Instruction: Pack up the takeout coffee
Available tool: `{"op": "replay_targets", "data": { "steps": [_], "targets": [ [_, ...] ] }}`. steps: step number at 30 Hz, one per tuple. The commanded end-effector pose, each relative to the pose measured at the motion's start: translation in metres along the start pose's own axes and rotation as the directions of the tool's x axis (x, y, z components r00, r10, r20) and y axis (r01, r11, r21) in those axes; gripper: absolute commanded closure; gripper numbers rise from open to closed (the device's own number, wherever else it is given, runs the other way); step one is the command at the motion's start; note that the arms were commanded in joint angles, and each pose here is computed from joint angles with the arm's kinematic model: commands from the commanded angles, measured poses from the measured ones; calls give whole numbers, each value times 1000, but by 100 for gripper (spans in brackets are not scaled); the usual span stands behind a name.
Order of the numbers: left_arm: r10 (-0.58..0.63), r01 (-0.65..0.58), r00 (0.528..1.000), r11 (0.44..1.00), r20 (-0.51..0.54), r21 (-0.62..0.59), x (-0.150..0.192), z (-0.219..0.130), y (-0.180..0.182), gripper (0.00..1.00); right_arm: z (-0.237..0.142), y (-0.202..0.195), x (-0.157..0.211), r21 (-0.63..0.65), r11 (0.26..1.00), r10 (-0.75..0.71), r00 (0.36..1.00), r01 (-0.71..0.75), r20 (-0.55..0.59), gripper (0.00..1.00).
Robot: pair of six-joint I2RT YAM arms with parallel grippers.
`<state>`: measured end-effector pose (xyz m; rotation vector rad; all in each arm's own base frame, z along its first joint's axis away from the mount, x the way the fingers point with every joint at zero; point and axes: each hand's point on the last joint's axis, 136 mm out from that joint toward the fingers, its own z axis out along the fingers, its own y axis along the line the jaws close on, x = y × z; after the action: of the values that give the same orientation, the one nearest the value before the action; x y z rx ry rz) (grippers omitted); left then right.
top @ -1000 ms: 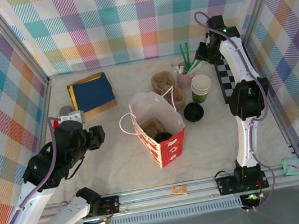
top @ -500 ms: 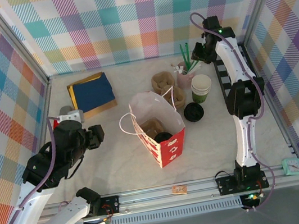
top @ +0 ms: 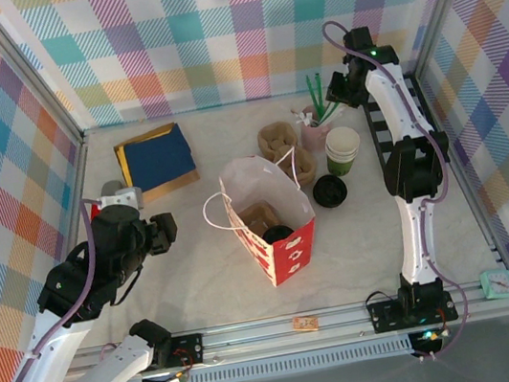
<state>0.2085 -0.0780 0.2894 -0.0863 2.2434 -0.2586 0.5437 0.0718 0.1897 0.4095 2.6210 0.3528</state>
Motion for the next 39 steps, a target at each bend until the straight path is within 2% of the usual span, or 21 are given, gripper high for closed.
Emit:
{"op": "replay_targets", "data": {
  "steps": [1, 19, 20, 24, 32, 39],
  "targets": [
    [15, -15, 1000, 1000, 9, -16, -4, -7, 3, 43, 5, 7, -3, 6, 999, -31, 999, 31, 16, 67],
    [18, -17, 1000, 1000, 18, -16, -7, -7, 3, 43, -11, 17, -6, 39, 995, -98, 994, 96, 57, 96],
    [18, -18, 1000, 1000, 18, -15, -7, -7, 3, 43, -13, 17, -5, 42, 994, -102, 993, 100, 57, 96],
    [20, -20, 1000, 1000, 18, -13, -8, -7, 2, 43, -27, 16, -6, 77, 989, -131, 988, 125, 79, 76],
    [21, -21, 1000, 1000, 15, -11, -9, -5, -1, 43, -61, 14, -12, 107, 982, -170, 975, 155, 143, 68],
    [22, -22, 1000, 1000, 6, -10, -8, -1, -3, 43, -67, 5, -20, 119, 984, -154, 975, 135, 161, 68]
  ]
}}
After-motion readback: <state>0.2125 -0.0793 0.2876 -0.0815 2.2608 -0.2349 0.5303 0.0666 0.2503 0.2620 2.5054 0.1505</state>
